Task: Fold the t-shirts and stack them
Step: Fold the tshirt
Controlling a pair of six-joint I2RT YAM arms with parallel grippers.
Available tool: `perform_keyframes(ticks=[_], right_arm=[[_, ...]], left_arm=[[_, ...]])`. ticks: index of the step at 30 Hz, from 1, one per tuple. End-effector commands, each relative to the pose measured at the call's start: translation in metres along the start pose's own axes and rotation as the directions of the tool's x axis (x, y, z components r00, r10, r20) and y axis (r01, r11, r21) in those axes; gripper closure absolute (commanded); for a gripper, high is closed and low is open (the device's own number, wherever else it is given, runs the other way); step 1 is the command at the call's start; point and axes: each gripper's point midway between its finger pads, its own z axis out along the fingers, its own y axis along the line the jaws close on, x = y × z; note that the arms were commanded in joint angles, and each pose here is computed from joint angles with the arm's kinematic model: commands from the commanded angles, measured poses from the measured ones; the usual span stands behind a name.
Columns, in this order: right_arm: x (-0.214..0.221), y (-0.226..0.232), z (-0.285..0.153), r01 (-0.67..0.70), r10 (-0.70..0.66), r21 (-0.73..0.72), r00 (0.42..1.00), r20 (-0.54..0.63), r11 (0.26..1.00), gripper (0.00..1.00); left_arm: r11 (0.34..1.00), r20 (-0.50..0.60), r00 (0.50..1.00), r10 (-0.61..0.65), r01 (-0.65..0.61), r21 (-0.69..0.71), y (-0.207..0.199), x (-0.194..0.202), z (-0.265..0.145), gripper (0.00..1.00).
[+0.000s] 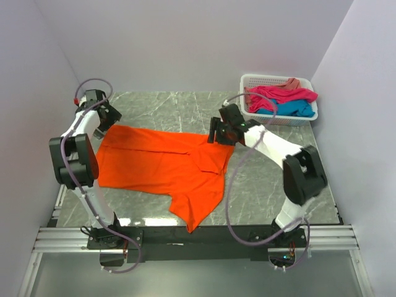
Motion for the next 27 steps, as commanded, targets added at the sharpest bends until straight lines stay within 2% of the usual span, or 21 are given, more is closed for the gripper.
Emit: perform_keyframes(ticks=[1, 2, 6, 14, 20, 23, 26, 27], right_arm=[[-0.016, -0.008, 0.024, -0.006, 0.006, 0.052, 1.000, -0.016, 0.999, 0.29], [-0.013, -0.022, 0.035, -0.006, 0.011, 0.113, 0.999, -0.039, 0.994, 0.29], [0.008, -0.049, 0.055, -0.018, 0.041, 0.194, 0.992, -0.118, 0.981, 0.29], [0.021, -0.078, 0.092, -0.030, 0.082, 0.220, 0.969, -0.232, 0.975, 0.29], [-0.014, -0.086, 0.115, -0.021, 0.074, 0.203, 0.963, -0.261, 0.979, 0.29], [-0.055, -0.075, 0.122, -0.001, 0.036, 0.167, 0.978, -0.205, 0.986, 0.29], [-0.073, -0.077, 0.127, 0.048, -0.016, 0.163, 0.981, -0.191, 0.985, 0.29], [-0.093, -0.068, 0.121, 0.061, -0.038, 0.147, 0.988, -0.153, 0.987, 0.29]], left_arm=[[0.995, -0.075, 0.996, 0.042, -0.035, 0.090, -0.020, 0.015, 0.020, 0.01], [0.996, -0.096, 0.994, 0.049, -0.042, 0.076, -0.017, 0.022, 0.029, 0.01], [0.998, -0.129, 0.990, 0.061, -0.058, 0.029, -0.008, 0.032, 0.044, 0.01], [0.997, -0.148, 0.987, 0.066, -0.072, -0.031, 0.003, 0.039, 0.065, 0.01], [0.999, -0.141, 0.989, 0.041, -0.042, -0.003, -0.010, 0.032, 0.070, 0.01], [1.000, -0.134, 0.991, 0.028, -0.029, -0.004, -0.014, 0.027, 0.072, 0.00], [0.999, -0.119, 0.992, 0.032, -0.033, -0.005, -0.020, 0.017, 0.072, 0.01], [0.999, -0.094, 0.995, 0.032, -0.031, 0.010, -0.029, 0.004, 0.068, 0.01]])
